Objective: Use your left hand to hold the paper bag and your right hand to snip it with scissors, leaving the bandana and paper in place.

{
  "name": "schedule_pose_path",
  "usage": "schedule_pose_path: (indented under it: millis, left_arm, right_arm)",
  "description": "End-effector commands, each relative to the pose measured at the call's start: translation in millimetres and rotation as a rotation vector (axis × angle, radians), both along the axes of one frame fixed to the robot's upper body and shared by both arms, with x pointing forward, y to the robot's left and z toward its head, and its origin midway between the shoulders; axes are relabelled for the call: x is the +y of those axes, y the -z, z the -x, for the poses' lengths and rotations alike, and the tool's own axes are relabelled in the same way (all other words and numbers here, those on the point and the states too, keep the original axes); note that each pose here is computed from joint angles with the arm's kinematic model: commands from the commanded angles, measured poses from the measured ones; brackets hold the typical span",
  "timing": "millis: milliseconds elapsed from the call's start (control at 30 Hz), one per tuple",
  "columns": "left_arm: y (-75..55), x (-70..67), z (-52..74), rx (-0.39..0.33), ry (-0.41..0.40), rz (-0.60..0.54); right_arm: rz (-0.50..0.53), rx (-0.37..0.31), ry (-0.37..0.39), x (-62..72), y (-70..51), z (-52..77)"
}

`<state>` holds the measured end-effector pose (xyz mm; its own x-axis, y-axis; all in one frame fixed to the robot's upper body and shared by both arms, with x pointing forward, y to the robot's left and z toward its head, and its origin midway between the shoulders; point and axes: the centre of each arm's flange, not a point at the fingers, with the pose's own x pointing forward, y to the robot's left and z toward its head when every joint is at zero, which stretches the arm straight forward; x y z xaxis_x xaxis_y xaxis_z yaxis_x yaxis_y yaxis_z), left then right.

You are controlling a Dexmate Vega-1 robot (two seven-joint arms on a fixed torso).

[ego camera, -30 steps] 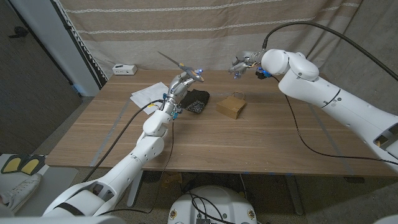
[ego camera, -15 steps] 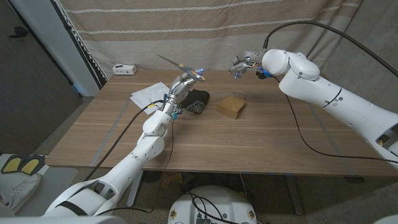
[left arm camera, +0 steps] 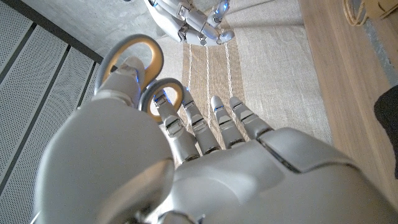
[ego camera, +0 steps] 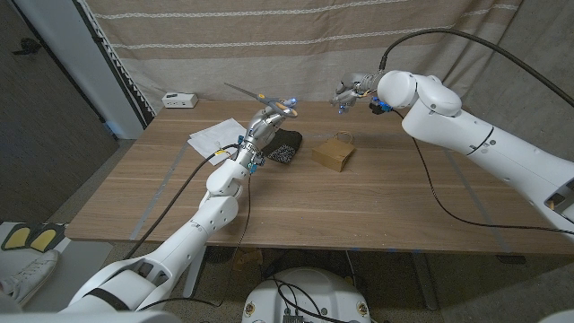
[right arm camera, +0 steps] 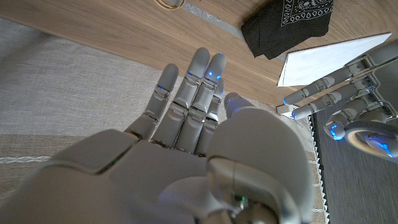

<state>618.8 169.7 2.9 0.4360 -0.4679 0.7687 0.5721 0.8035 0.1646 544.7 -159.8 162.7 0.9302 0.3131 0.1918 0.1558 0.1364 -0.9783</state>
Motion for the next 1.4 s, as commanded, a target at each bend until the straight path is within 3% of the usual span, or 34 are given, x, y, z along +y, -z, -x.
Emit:
schedule_pose_path:
  millis: [33,767,1400]
  left_arm:
    - [0.2,-1.8,2.4,-0.004,0.035,0.003]
    - [3.6,-7.9,0.1,0.021,0.028,0.057]
    - [2.0,-14.5,-6.4,0.01,0.084,0.016]
  right_arm:
    - [-0.003,-0.004,0.003,-0.5,2.2,2.8]
    - [0.0,-0.001,0.007,-5.7,1.1,1.4]
    - [-0.007,0.001,0.015,-8.8,1.9,1.7]
